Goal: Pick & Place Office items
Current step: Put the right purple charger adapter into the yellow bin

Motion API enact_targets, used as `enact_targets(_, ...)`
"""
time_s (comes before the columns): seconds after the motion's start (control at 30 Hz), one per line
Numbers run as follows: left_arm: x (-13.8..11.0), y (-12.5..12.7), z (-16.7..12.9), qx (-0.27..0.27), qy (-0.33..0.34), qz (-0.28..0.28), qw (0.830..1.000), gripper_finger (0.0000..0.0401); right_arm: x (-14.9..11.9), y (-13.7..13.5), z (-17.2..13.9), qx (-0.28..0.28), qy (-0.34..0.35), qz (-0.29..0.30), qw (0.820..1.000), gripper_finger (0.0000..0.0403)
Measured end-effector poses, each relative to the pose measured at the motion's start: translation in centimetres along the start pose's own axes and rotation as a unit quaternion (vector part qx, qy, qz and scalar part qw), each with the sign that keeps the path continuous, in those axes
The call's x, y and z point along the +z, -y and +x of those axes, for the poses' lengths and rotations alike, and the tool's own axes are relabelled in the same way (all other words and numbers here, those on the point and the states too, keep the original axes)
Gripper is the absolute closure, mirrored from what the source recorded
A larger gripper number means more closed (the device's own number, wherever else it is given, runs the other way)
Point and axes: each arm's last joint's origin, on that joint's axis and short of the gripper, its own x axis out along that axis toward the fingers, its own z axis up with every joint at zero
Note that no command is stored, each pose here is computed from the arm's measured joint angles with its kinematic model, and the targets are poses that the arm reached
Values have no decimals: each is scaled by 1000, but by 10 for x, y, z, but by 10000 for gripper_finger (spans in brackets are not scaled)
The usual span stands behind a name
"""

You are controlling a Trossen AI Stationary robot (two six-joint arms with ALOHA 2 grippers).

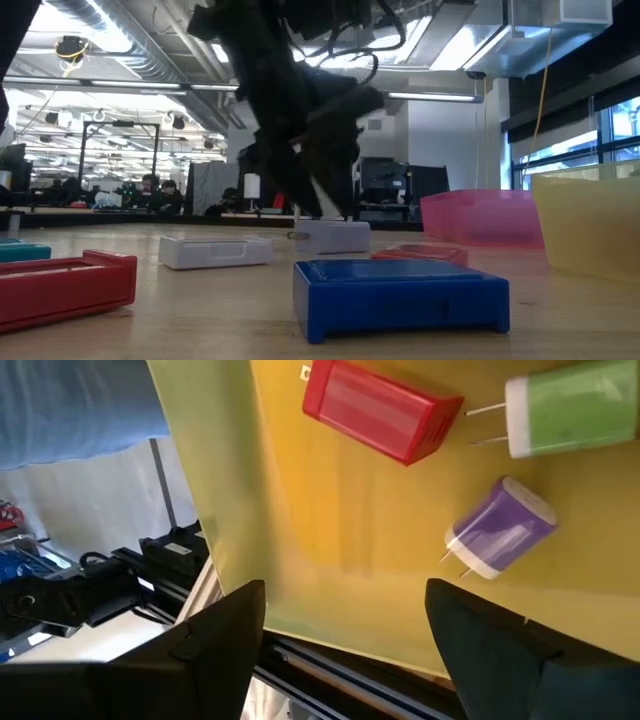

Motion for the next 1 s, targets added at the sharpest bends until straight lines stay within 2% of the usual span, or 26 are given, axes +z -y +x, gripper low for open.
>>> enact_targets(0.1,10,1,-15,-33,11,-1,999,162,1,1,0,-2,2,2,1000,124)
enact_targets(0.23,2,6,-14,-41,-4,63,997,161,1,1,-1,-6,8,7,1000,124)
enact_targets(0.3,1,10,-15,-47,1,76,996,160,2,2,-1,-13,14,12,1000,124)
enact_targets(0.63,2,7,-13,-29,12,73,997,115,3,1,-1,-19,26,16,999,124)
enact_targets(0.8,-2,6,2,-30,-12,63,998,94,4,2,-1,-30,37,16,999,124)
enact_targets(1.0,-13,4,24,7,-26,70,997,91,5,3,-1,-51,57,15,997,124)
